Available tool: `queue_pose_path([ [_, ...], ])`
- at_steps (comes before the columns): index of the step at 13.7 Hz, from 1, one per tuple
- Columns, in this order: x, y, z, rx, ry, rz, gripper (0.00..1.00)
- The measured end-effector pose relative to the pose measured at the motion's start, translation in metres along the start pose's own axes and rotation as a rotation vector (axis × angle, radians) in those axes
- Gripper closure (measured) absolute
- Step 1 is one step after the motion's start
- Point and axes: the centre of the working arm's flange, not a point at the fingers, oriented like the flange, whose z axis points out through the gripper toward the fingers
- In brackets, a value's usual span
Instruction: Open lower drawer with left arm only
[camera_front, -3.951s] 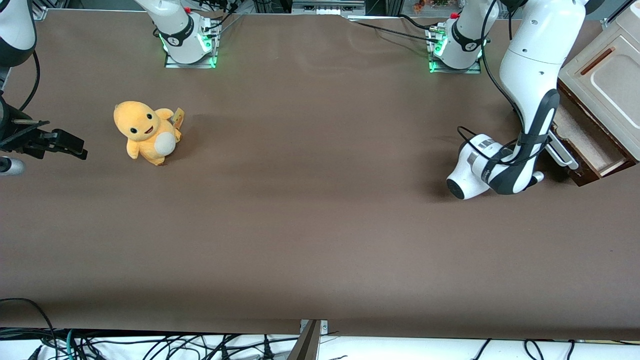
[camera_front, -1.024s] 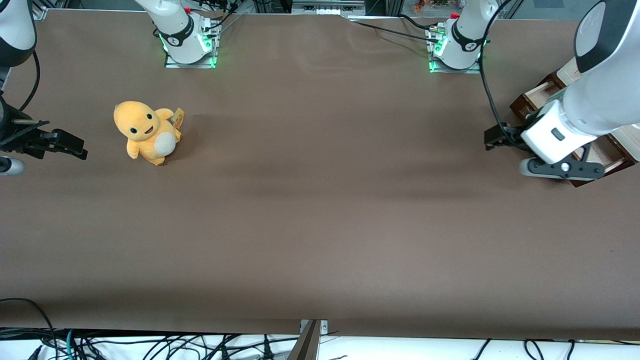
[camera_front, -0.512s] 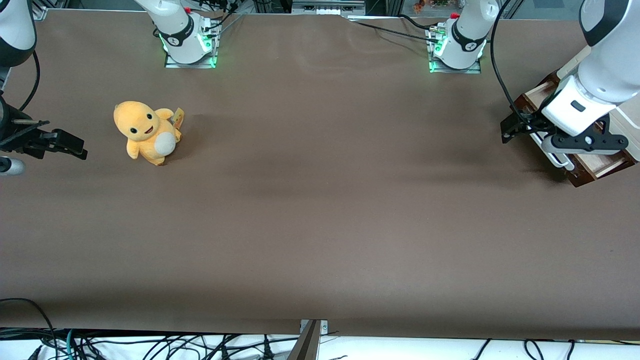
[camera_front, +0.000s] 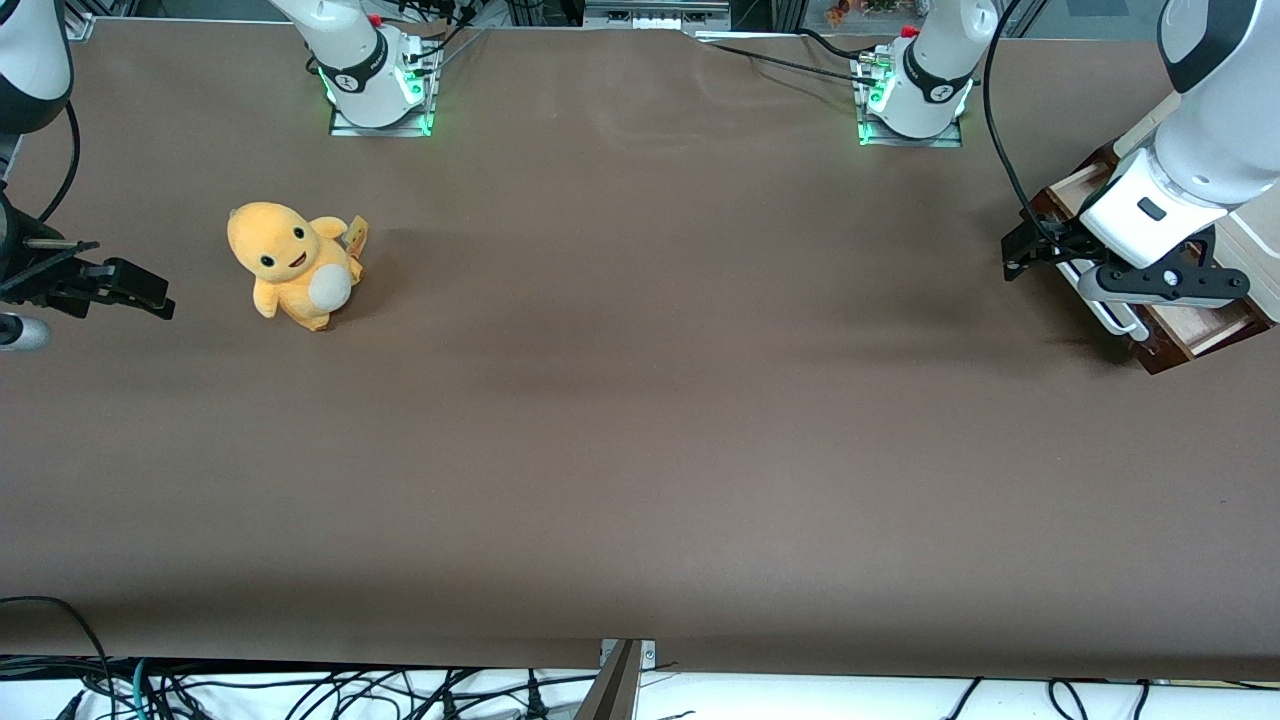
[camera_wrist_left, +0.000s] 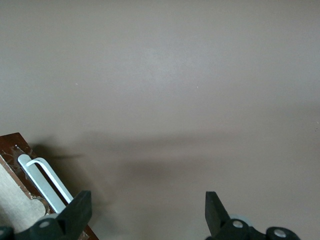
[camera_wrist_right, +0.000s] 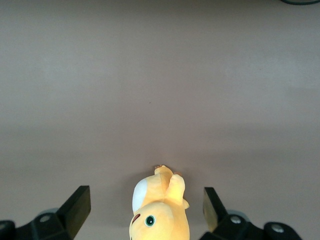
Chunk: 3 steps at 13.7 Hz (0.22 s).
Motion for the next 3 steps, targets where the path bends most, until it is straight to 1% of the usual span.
queue_pose_path([
  [3,-0.0003,0.0009,0.0003,0.0,-0.003,0.002,0.0],
])
